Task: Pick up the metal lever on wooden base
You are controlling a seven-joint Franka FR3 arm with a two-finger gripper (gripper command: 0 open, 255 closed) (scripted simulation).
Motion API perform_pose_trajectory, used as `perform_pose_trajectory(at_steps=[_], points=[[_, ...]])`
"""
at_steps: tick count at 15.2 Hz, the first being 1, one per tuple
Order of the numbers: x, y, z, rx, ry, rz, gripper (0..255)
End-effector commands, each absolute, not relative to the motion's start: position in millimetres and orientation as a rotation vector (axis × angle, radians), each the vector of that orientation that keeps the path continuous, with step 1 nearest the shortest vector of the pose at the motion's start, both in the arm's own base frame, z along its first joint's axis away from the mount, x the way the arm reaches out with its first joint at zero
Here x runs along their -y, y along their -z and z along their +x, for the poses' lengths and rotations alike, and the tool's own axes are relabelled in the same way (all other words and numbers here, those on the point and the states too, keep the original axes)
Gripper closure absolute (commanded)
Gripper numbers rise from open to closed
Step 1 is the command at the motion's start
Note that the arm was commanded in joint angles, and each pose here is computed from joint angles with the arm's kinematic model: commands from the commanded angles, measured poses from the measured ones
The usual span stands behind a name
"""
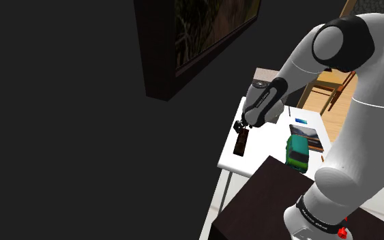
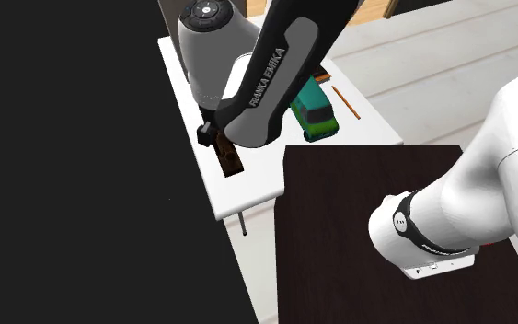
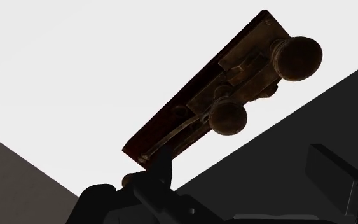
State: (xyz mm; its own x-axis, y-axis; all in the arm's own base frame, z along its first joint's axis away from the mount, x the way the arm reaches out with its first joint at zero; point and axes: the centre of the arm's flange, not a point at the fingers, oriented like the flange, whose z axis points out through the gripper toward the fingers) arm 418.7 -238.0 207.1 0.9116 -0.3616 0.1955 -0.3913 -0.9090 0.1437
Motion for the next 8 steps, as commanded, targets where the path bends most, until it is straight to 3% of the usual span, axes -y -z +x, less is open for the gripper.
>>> perform_pose_trajectory(at_steps=[1, 8], points=[[246.0, -193.6, 421.4, 0.583, -0.248, 2.891, 0], [246.0, -158.8, 421.4, 0.583, -0.248, 2.891, 0]])
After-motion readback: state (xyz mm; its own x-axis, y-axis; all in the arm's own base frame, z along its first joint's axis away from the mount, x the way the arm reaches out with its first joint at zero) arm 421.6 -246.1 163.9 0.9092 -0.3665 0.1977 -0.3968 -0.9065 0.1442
